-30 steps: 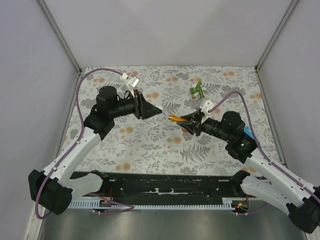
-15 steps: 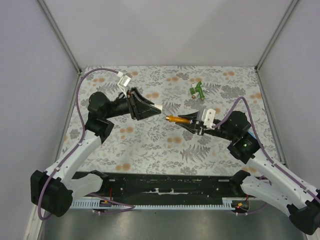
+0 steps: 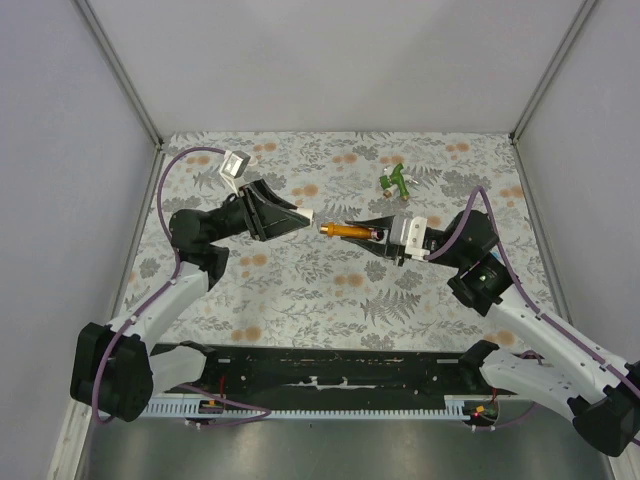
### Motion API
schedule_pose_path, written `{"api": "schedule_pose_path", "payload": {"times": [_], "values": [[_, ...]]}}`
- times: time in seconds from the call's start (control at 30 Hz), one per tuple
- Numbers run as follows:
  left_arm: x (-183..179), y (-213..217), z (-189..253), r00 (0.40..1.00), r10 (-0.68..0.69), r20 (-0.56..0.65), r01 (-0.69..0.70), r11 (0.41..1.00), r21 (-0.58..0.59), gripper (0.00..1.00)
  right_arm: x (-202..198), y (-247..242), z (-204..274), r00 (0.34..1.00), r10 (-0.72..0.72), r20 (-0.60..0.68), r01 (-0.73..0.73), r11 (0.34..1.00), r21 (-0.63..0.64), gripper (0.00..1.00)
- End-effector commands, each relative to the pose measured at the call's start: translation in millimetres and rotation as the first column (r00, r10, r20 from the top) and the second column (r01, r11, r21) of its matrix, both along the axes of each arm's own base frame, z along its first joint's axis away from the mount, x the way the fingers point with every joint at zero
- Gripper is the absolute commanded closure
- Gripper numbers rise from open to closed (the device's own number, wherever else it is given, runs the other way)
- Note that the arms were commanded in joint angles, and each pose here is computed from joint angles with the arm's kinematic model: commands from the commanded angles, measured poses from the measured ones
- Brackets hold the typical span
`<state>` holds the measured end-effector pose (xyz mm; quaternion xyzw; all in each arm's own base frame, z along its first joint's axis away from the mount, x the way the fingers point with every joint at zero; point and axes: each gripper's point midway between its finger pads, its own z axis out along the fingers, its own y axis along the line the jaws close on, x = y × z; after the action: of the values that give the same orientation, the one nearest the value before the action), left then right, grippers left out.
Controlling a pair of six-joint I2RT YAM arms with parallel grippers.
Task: Install the water faucets
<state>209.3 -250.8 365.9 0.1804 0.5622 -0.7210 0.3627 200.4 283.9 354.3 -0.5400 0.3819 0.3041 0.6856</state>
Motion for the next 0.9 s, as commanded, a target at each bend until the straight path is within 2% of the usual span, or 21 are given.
{"api": "schedule_pose_path", "payload": {"times": [0.0, 0.23, 0.7, 0.87], "values": [[-10, 8, 19, 0.999, 0.017, 0.030, -0.016, 0.999, -0.050, 0.98, 2, 2, 43, 0.985, -0.005, 0.171, -0.005, 0.998, 0.060, 1.00], [9, 10, 0, 0.987, 0.097, -0.128, -0.100, 0.995, -0.019, 0.98, 14, 5, 48, 0.968, -0.034, 0.249, 0.021, 0.998, 0.055, 1.00], [13, 14, -5, 0.957, 0.148, -0.250, -0.145, 0.989, 0.032, 0.98, 26, 20, 38, 0.950, -0.005, 0.311, -0.003, 1.000, 0.027, 1.00], [23, 16, -13, 0.912, 0.179, -0.368, -0.182, 0.983, 0.028, 0.98, 26, 22, 37, 0.940, -0.001, 0.340, -0.006, 1.000, 0.018, 1.00]]}}
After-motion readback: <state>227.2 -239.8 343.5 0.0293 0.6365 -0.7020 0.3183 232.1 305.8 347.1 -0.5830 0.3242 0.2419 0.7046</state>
